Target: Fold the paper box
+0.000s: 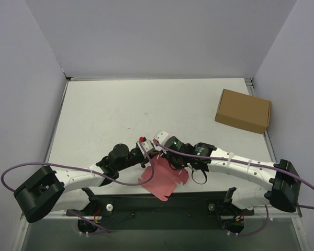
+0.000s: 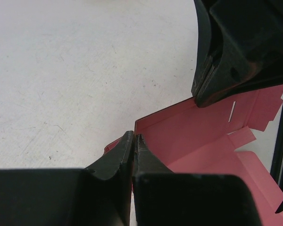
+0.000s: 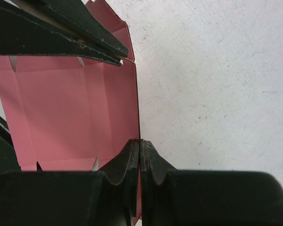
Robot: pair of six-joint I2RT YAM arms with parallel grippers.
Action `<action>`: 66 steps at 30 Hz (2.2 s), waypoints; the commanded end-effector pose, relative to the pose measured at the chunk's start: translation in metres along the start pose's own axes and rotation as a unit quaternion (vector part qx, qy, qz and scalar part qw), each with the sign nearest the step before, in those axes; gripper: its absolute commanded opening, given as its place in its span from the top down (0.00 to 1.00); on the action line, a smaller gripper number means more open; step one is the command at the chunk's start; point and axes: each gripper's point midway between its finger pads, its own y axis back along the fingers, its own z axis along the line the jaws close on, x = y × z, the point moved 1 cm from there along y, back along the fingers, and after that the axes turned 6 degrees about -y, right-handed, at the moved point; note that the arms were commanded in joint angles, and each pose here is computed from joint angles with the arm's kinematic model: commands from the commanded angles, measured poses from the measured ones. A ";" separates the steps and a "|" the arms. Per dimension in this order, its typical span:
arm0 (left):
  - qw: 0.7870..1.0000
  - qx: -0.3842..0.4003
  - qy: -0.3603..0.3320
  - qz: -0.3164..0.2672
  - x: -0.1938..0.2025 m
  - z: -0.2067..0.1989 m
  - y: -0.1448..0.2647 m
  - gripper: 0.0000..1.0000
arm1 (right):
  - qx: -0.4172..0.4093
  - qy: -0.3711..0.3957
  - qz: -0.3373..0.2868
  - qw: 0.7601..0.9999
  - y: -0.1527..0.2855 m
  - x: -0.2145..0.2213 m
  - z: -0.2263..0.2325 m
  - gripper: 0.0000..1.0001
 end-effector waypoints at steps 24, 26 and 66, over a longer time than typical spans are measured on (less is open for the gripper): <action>0.968 -0.248 -0.021 -0.021 0.008 0.061 0.051 1.00 | -0.022 -0.596 -0.147 0.789 0.030 -0.066 -0.001 0.35; 0.969 -0.246 -0.019 -0.025 0.009 0.059 0.051 1.00 | -0.038 -0.632 -0.153 0.759 0.020 -0.078 0.006 0.36; 0.978 -0.204 -0.015 -0.026 0.008 0.043 0.042 0.58 | 0.033 -0.785 -0.127 0.606 -0.083 -0.048 -0.024 1.00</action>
